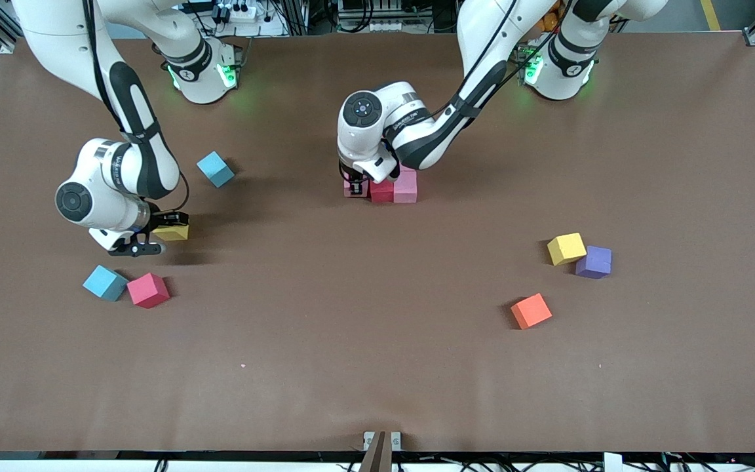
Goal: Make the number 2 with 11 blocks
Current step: 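Lift the yellow cube with the right gripper while the left releases lavender, then set yellow by the column with the right gripper while the left reaches orange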
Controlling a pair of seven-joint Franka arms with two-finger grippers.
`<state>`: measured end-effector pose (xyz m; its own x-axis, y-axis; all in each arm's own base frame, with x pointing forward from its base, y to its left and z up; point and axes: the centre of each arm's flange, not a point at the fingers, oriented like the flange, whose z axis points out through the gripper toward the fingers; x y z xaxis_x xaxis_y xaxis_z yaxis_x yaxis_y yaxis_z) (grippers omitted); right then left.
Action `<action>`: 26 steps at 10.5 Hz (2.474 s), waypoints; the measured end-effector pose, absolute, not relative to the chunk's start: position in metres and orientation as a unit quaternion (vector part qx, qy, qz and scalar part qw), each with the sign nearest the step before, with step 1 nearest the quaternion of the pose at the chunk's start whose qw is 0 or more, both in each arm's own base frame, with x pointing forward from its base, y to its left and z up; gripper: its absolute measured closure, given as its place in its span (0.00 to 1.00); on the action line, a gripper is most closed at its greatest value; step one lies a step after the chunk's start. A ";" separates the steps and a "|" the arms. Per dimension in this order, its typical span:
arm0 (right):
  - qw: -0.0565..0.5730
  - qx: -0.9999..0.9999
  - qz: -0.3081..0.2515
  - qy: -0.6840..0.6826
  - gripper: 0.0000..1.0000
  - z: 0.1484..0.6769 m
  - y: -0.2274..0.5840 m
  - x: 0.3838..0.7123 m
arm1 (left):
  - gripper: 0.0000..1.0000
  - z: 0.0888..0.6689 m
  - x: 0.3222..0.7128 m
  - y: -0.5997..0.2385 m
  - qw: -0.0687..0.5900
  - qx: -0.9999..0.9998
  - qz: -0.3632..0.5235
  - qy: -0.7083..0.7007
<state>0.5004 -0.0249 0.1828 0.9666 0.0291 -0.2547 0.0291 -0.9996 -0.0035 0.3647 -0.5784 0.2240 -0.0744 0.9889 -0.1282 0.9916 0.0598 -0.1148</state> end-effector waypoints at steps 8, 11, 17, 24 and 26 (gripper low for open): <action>-0.042 0.991 -0.124 0.031 0.41 0.211 0.045 0.518 | 0.37 0.215 0.364 -0.576 0.000 0.680 -0.086 0.729; -0.033 0.992 -0.118 0.007 0.41 0.233 0.127 0.528 | 0.01 0.217 0.371 -0.573 0.010 0.689 -0.070 0.721; -0.064 0.992 -0.107 0.007 0.41 0.251 0.210 0.527 | 0.00 0.344 0.415 -0.554 0.076 0.709 -0.057 0.699; -0.075 0.991 -0.098 -0.043 0.41 0.253 0.349 0.504 | 0.00 0.393 0.522 -0.433 0.074 0.834 -0.003 0.547; -0.077 0.991 -0.096 -0.055 0.41 0.247 0.379 0.497 | 0.00 0.391 0.538 -0.404 0.049 0.881 0.000 0.470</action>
